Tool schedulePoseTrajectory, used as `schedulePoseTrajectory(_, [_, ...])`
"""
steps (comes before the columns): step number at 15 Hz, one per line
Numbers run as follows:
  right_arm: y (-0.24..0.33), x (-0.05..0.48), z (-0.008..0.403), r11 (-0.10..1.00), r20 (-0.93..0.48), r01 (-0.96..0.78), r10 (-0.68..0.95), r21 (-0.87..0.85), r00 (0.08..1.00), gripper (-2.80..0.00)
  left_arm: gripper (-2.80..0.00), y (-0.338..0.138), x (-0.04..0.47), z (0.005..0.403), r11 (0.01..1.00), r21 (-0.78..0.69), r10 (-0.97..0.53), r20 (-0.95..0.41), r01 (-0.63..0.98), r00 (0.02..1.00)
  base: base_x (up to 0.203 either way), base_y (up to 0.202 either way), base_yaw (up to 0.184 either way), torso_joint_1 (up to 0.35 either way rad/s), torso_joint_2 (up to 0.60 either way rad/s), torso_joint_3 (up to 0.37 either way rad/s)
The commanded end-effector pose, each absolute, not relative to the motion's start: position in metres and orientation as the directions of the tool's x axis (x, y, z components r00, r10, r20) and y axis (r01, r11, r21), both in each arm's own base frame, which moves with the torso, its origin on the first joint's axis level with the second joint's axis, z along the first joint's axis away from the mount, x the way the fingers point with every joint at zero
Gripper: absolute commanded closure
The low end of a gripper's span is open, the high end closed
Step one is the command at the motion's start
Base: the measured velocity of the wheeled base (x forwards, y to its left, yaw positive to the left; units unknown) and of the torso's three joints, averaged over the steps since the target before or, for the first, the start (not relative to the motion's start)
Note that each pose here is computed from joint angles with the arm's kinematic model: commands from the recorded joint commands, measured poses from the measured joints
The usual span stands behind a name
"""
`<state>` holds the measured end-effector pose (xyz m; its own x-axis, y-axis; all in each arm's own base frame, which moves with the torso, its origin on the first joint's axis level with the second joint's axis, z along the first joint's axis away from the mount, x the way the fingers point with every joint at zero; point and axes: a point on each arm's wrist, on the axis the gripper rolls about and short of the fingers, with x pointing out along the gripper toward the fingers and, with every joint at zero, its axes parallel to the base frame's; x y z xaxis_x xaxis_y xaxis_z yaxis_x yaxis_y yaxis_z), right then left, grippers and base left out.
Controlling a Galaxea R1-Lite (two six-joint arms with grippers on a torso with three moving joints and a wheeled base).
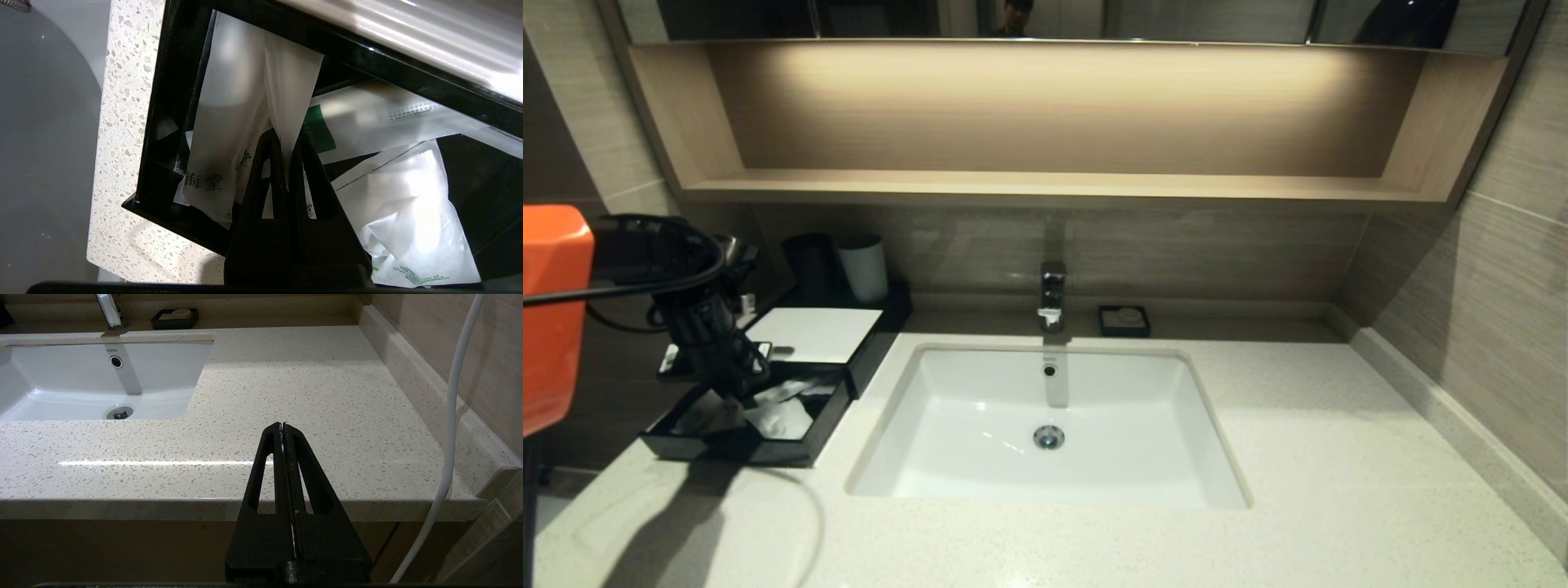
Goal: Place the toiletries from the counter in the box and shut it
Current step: Place the bathroom toiletry into the drawer
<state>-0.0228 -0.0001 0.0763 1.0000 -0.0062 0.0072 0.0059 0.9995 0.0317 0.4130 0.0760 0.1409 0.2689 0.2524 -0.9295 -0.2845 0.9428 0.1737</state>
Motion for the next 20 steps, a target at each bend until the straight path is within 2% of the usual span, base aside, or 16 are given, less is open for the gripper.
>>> schedulePoseTrajectory(1, [0.000, -0.023, 0.076, 0.999, 0.006, 0.006, -0.006, 0.032, 1.000, 0.00, 0.00, 0.074, 0.413, 0.141, 0.944, 0.173, 0.251, -0.930, -0.281, 0.269, 0.000, 0.000, 0.000, 0.000, 0.00, 0.000])
schedulePoseTrajectory(7, [0.000, -0.023, 0.077, 0.999, 0.007, 0.006, -0.006, 0.032, 1.000, 0.00, 0.00, 0.074, 0.415, 0.143, 0.943, 0.169, 0.255, -0.920, -0.286, 0.296, 0.000, 0.000, 0.000, 0.000, 0.00, 0.000])
schedulePoseTrajectory(8, [0.000, -0.023, 0.076, 0.999, 0.007, 0.006, -0.006, 0.032, 1.000, 0.00, -2.80, 0.074, 0.415, 0.144, 0.943, 0.171, 0.257, -0.919, -0.286, 0.299, 0.000, 0.000, 0.000, 0.000, 0.00, 0.000])
schedulePoseTrajectory(15, [0.000, -0.023, 0.076, 0.999, 0.006, 0.006, -0.006, 0.032, 1.000, 0.00, -2.80, 0.070, 0.408, 0.154, 0.945, 0.170, 0.253, -0.920, -0.278, 0.299, 0.000, 0.000, 0.000, 0.000, 0.00, 0.000])
schedulePoseTrajectory(20, [0.000, -0.023, 0.076, 0.999, 0.006, 0.006, -0.006, 0.032, 1.000, 0.00, -2.80, 0.061, 0.394, 0.183, 0.949, 0.155, 0.250, -0.901, -0.276, 0.354, 0.000, 0.000, 0.000, 0.000, 0.00, 0.000])
